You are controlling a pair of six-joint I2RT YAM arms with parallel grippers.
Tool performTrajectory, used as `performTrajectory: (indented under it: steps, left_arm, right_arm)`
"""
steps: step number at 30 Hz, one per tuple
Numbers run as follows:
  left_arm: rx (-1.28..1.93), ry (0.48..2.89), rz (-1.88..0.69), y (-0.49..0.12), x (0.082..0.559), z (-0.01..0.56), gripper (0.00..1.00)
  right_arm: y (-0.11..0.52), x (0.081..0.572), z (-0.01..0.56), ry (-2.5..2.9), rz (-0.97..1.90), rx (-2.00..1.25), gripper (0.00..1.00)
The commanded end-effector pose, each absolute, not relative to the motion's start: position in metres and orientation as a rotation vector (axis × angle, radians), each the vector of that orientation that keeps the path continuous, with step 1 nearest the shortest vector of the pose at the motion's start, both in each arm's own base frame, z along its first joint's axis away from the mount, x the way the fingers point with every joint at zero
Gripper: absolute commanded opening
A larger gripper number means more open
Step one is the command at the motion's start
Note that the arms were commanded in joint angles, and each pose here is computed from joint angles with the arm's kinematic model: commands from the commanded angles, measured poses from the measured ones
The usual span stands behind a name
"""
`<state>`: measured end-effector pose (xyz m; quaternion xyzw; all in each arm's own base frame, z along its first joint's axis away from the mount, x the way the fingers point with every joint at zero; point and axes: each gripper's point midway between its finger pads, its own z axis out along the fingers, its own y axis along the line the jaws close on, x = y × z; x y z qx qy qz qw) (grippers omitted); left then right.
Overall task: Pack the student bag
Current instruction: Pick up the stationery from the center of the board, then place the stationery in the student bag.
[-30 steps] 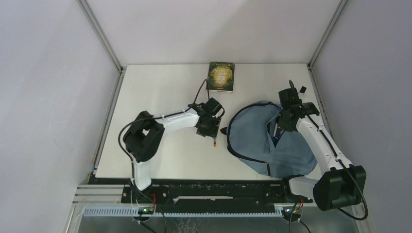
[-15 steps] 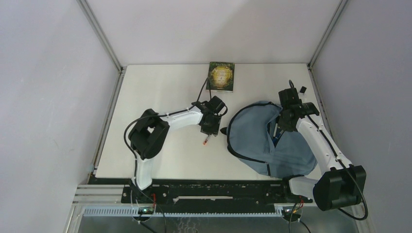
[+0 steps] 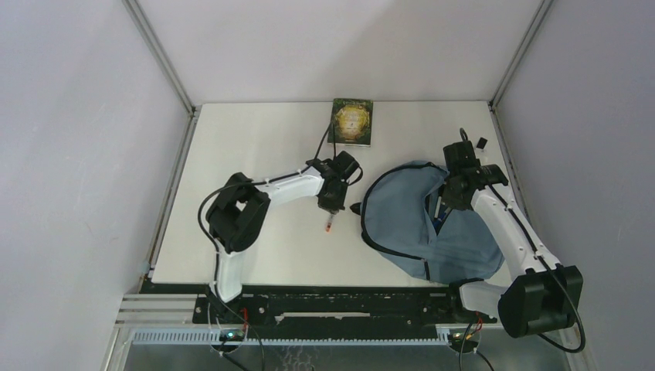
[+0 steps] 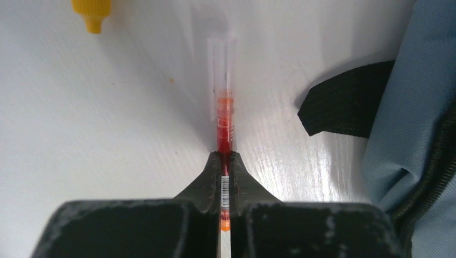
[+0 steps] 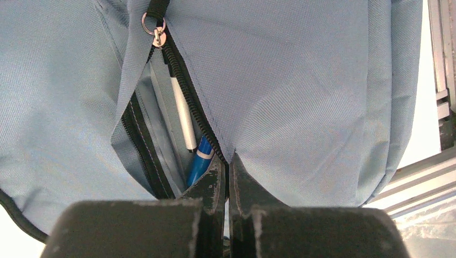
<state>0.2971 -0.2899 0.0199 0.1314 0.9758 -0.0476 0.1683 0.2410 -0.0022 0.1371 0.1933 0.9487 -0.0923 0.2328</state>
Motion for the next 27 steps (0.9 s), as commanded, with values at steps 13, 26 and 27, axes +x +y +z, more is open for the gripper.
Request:
performTrajectory:
  steps: [13, 26, 27]
  left_arm:
    - [0.622, 2.474, -0.948, -0.388, 0.28, 0.204, 0.0]
    - [0.725, 2.523, -1.711, -0.518, 0.205, 0.226, 0.0]
    - [0.708, 2.537, -1.714, -0.522, 0.208, 0.219, 0.0]
  right_arm:
    - [-0.002, 0.25, 0.153, 2.518, -0.204, 0.53, 0.0]
    - [-0.001, 0.249, 0.156, 2.51, -0.185, 0.536, 0.0]
    - [-0.001, 0.249, 0.156, 2.509, -0.186, 0.534, 0.0]
